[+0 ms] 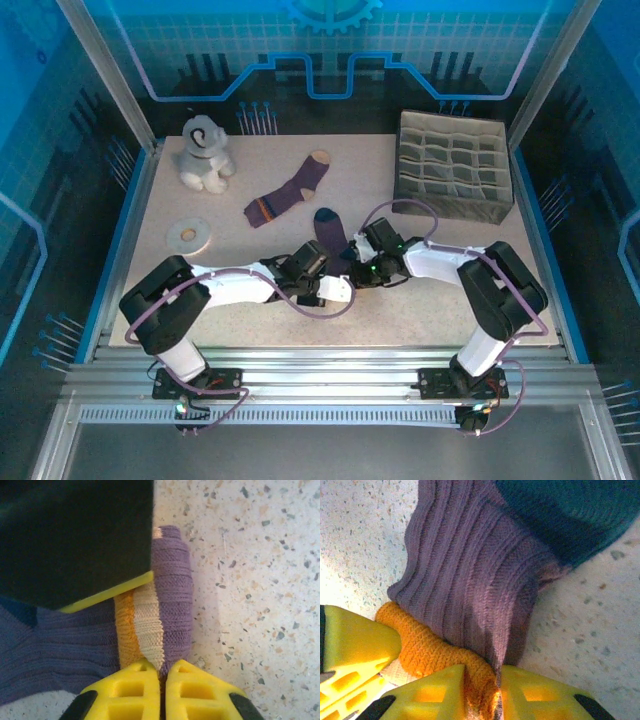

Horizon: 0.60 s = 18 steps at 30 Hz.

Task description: Roll the socks

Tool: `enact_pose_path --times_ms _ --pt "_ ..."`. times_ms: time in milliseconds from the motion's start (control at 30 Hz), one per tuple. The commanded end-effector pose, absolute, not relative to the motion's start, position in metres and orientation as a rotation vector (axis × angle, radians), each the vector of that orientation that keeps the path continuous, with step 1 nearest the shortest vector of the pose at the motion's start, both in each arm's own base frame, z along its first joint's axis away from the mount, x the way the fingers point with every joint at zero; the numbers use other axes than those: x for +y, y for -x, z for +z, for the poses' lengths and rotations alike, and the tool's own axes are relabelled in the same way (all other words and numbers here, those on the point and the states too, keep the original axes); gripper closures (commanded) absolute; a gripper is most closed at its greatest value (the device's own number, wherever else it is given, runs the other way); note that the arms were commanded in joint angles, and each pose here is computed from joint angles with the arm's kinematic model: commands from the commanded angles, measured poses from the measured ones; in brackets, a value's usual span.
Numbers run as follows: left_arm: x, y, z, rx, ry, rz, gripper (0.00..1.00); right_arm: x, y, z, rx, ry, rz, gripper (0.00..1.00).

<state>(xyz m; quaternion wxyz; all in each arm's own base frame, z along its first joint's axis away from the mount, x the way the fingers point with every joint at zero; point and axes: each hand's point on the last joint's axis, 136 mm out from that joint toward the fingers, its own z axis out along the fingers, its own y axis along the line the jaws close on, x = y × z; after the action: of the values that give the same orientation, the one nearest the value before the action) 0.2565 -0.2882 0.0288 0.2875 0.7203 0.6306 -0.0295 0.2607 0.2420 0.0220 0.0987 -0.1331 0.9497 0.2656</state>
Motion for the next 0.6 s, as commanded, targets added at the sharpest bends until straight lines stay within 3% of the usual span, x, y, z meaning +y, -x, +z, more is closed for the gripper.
enact_pose_path --times_ms 0,100,567 --pt "-0.272 -0.231 0.001 1.83 -2.029 -0.157 1.0 0.231 -0.245 0.024 2.819 0.397 0.797 0.72" --pt "-0.273 -0.223 0.002 1.865 -2.029 -0.225 1.0 0.231 -0.25 0.051 2.714 0.429 0.804 0.66" --pt "-0.288 -0.227 0.036 2.197 -1.831 -0.531 1.0 0.179 -0.257 0.174 2.089 0.599 0.49 0.62"
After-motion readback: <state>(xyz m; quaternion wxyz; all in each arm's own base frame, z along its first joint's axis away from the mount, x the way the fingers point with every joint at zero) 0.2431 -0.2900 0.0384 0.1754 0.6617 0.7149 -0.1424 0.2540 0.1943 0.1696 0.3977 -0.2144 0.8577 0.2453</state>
